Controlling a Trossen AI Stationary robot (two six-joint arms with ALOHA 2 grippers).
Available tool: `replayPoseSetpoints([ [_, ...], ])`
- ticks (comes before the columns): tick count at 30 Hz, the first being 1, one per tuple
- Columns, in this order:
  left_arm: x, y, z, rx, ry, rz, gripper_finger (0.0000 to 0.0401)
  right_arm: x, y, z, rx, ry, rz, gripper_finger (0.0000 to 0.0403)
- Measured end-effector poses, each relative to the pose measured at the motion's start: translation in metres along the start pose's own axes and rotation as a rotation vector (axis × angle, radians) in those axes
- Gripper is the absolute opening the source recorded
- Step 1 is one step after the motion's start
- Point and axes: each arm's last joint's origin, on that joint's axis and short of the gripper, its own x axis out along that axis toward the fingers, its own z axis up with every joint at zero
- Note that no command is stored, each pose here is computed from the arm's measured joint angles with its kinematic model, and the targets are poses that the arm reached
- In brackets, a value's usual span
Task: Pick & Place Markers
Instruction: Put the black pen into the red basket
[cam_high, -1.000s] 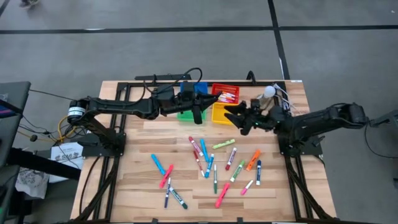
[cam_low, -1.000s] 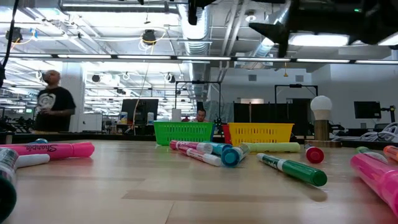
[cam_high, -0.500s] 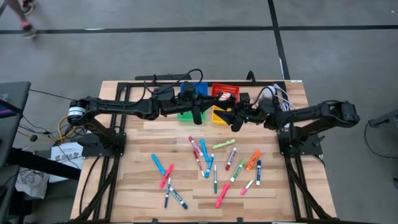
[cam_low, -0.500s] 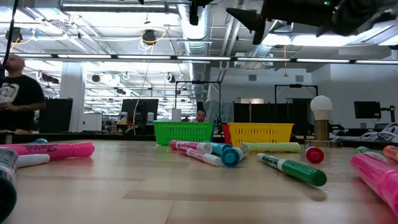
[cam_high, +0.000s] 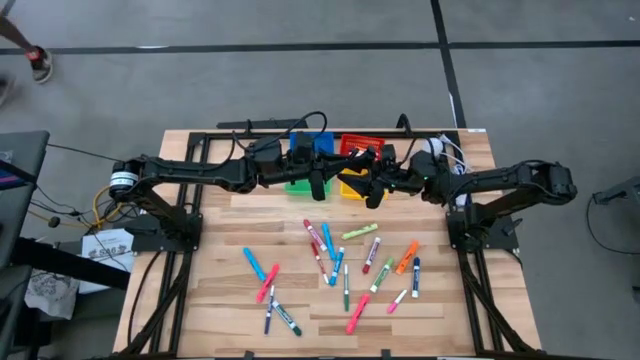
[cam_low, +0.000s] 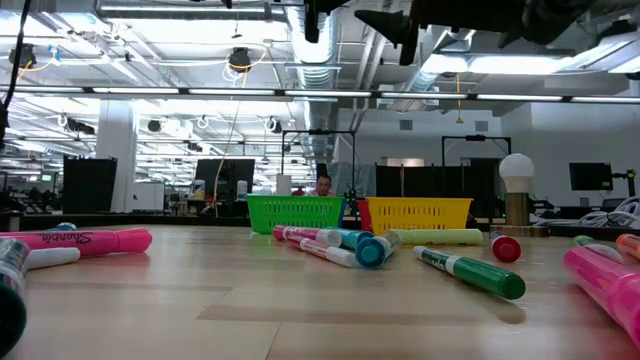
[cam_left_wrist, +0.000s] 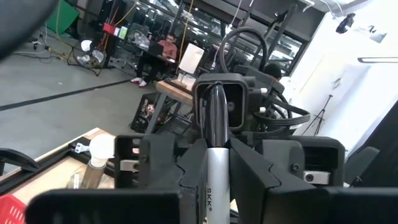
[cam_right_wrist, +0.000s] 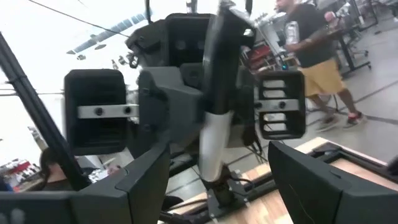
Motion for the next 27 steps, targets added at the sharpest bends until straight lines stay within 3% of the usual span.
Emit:
replayPoseSetpoints([
  [7,0.0,0.0001,0.0,0.0,0.0,0.001,0.0057,0.0013,0.0002,0.0011,0.0,0.01,-0.006,0.0236],
  [22,0.0001,-0.0001,-0.0003,0.001,0.0,-0.002,0.0057,0.0013,0.0008,0.0026,-0.008,-0.003,-0.001,0.0028],
  [27,0.0001,-0.0001,-0.0003,0.007,0.0,-0.003,0.006,0.0013,0.0009,0.0028,-0.008,-0.005,0.0,0.0022],
])
